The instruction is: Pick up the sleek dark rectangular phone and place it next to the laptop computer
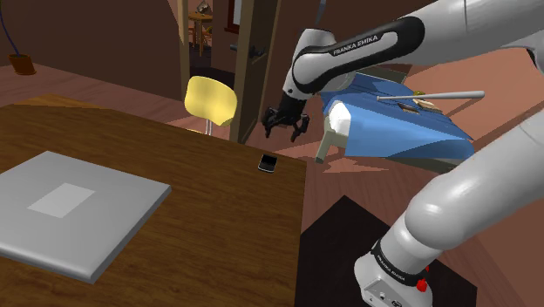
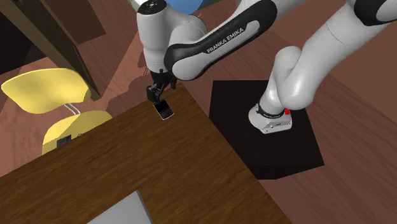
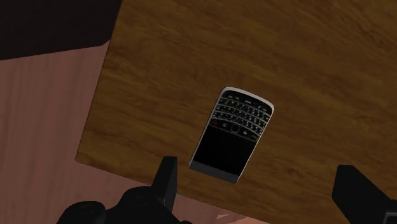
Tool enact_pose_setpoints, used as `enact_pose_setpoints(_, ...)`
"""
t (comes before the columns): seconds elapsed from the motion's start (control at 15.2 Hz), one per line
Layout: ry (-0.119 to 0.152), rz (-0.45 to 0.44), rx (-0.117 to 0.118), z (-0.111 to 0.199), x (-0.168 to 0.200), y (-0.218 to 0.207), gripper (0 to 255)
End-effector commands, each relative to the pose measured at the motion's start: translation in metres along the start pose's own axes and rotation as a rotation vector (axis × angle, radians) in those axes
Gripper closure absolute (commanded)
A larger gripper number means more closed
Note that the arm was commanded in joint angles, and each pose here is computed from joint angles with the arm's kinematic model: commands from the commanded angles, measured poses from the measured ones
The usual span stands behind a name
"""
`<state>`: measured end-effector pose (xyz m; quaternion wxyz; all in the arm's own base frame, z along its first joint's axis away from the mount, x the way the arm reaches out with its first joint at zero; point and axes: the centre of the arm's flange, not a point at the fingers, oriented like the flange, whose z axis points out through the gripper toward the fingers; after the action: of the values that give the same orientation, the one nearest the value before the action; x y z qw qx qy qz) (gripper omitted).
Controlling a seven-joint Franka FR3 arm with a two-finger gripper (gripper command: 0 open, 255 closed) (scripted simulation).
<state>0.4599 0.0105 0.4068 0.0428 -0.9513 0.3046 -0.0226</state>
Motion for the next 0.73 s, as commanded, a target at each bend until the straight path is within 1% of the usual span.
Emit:
enact_pose_setpoints(0.0,-0.006,0.054,-0.009,0.021,0.011,-0.001,0)
enact_pose_setpoints(0.4,-0.027,0.210,-0.036,0.094,0.046,-0.001,0)
enact_pose_setpoints(0.66,-0.028,0.213,-0.037,0.111,0.046,-0.001,0)
